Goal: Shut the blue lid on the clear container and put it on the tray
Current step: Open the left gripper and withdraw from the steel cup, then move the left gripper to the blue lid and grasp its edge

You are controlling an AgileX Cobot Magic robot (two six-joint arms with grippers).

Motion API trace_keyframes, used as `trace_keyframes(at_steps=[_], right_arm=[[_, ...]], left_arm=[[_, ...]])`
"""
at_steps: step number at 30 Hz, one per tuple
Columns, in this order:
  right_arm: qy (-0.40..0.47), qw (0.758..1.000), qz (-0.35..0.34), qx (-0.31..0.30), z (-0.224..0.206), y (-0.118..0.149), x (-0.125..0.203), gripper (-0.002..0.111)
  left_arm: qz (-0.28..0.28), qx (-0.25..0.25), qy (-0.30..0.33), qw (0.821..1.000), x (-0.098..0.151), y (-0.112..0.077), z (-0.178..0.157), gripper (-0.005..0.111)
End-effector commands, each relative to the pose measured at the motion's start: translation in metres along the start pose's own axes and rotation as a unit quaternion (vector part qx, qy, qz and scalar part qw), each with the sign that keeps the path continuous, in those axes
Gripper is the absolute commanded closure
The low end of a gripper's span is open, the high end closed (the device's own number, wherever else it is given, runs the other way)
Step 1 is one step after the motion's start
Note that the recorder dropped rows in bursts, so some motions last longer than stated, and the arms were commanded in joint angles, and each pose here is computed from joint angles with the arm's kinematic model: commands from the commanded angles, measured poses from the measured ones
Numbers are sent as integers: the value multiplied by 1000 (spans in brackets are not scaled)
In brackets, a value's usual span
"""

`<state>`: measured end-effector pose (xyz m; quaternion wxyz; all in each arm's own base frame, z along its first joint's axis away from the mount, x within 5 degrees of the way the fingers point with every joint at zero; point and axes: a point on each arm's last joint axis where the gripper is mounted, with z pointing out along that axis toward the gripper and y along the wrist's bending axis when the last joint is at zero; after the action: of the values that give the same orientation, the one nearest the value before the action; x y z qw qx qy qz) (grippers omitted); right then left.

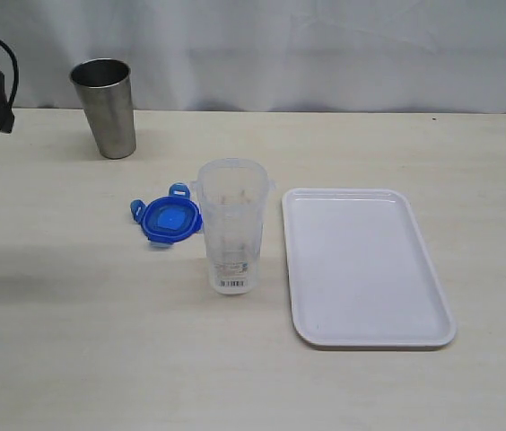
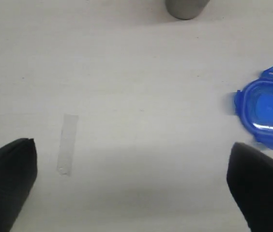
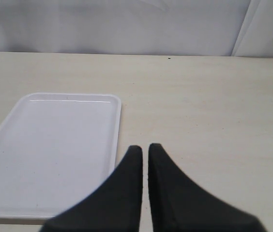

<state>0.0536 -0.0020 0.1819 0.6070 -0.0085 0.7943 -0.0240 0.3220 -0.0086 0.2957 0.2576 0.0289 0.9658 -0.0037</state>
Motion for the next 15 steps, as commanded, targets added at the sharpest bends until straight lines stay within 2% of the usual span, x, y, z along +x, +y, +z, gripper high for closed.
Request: trace_keyframes(at_steps=[1,6,8,12,15], right_arm=[[-4,1000,0,2,0,0,0,104],[-4,1000,0,2,0,0,0,104],[-4,1000,0,2,0,0,0,104],[-4,1000,0,2,0,0,0,104],[-4,1000,0,2,0,0,0,104]], left_arm=[[-2,28,-4,1000,-5,-5,11,6],[-26,10,52,998,2,-3,42,7],[-20,7,68,997,4,-4,54,15],[7,30,51,998,0,-18,67,45],[19,69,27,997,-4,-32,76,51]])
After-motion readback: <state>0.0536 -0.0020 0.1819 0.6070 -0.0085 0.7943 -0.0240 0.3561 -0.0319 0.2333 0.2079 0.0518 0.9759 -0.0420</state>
